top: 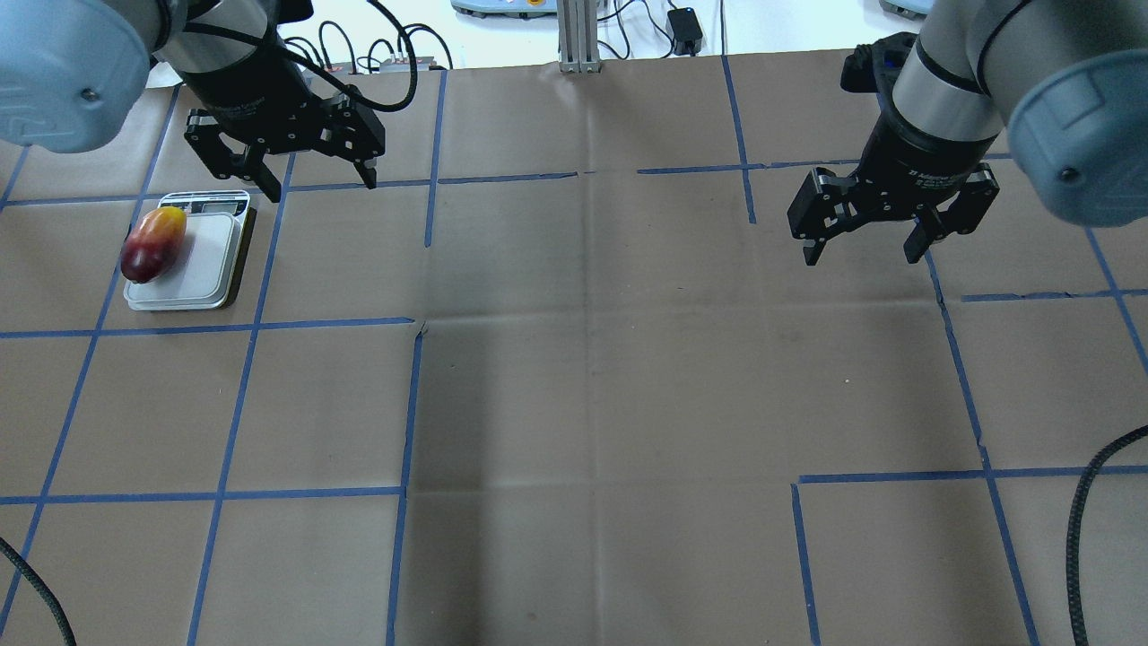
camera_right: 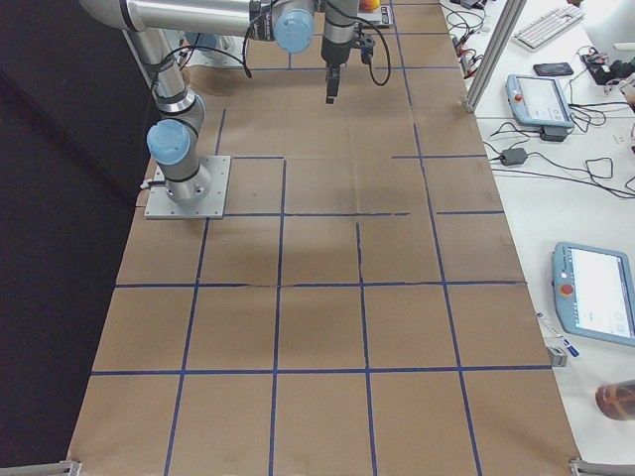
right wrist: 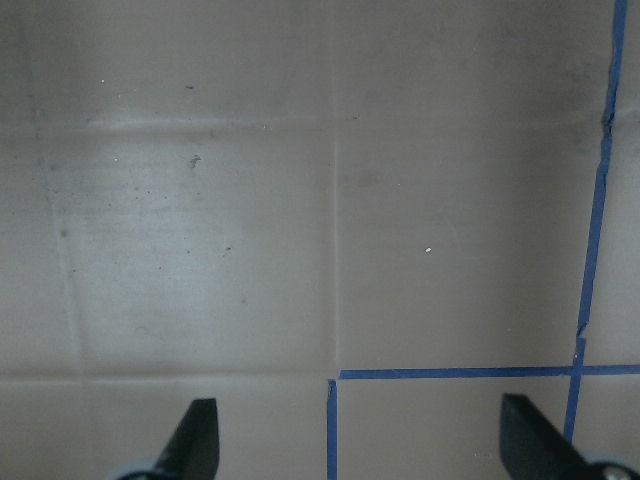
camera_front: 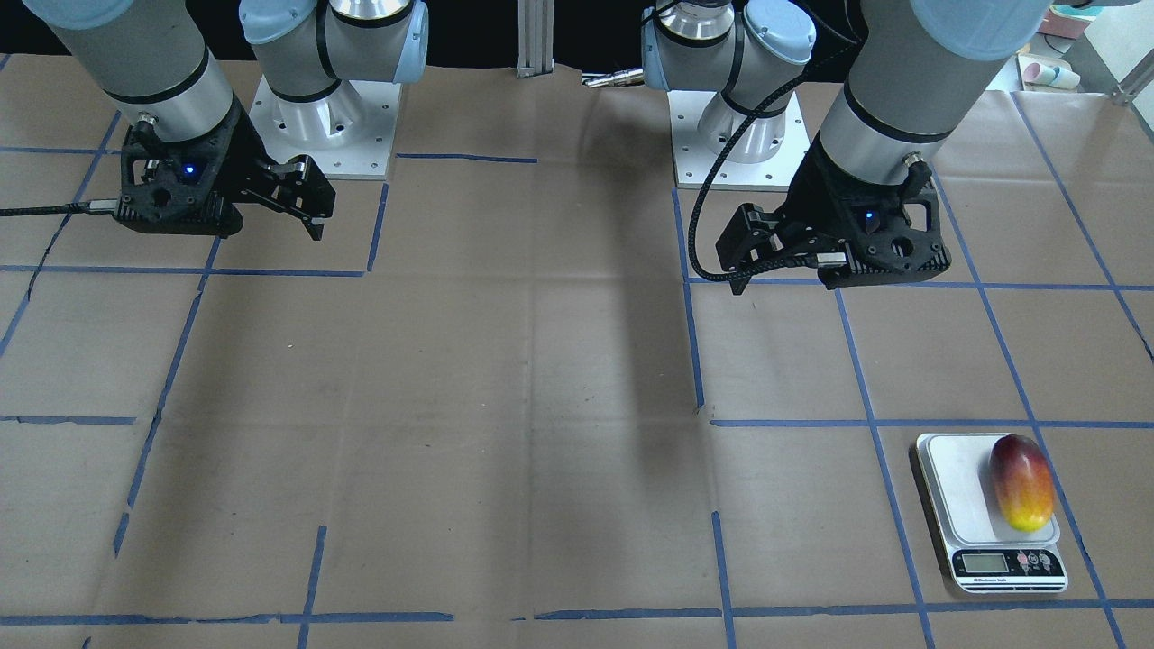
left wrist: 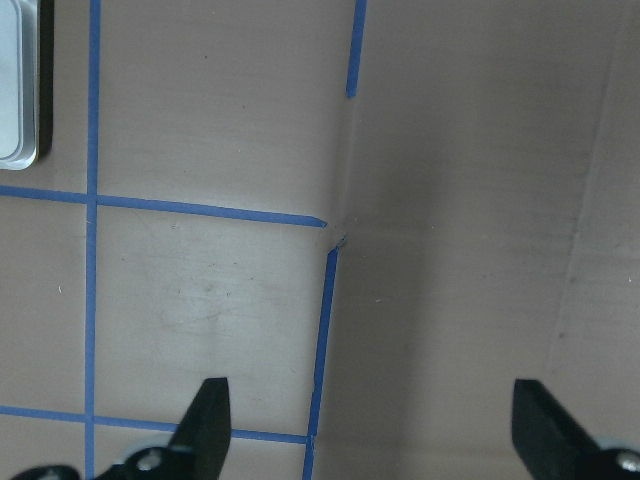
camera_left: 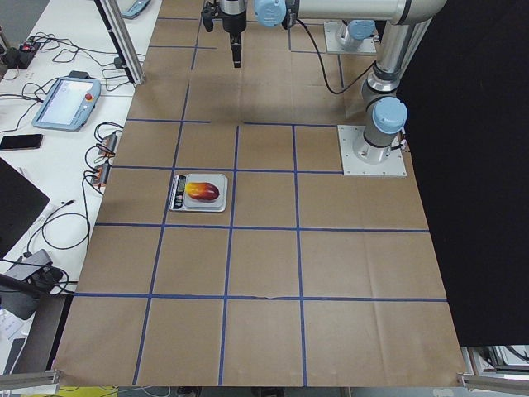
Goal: Weigh mango
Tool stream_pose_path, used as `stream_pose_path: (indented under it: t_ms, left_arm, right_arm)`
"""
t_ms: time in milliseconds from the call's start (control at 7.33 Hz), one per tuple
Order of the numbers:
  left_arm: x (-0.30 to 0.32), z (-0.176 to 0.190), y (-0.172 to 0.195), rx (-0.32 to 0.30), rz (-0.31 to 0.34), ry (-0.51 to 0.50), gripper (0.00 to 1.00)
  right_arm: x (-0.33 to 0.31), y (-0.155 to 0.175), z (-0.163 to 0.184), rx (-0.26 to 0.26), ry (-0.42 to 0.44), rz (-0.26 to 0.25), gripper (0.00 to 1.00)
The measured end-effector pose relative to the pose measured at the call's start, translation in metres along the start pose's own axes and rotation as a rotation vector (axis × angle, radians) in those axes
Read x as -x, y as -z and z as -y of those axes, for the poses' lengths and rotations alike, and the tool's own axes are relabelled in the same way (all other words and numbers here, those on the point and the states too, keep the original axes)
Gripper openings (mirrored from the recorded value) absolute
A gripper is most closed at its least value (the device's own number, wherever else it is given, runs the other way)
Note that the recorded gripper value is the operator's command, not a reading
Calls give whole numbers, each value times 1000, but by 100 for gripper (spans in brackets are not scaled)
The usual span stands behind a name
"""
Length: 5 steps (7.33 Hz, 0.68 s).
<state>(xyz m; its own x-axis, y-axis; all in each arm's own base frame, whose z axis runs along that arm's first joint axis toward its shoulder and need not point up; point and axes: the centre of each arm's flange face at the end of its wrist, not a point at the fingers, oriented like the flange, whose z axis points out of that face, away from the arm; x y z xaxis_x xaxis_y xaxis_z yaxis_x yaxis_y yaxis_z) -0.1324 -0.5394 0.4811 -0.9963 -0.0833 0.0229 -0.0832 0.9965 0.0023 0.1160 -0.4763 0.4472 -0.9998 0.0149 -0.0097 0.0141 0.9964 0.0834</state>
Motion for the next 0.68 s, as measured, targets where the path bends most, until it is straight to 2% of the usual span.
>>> stream_pose_path:
  t_ms: [409, 682]
  left_arm:
    - [0, -2, 1, 6, 3, -81, 99]
    - [0, -2, 1, 5, 2, -99, 99]
  right_arm:
    - [0, 0, 0, 0, 0, 0, 100]
    - [0, 0, 0, 0, 0, 0, 100]
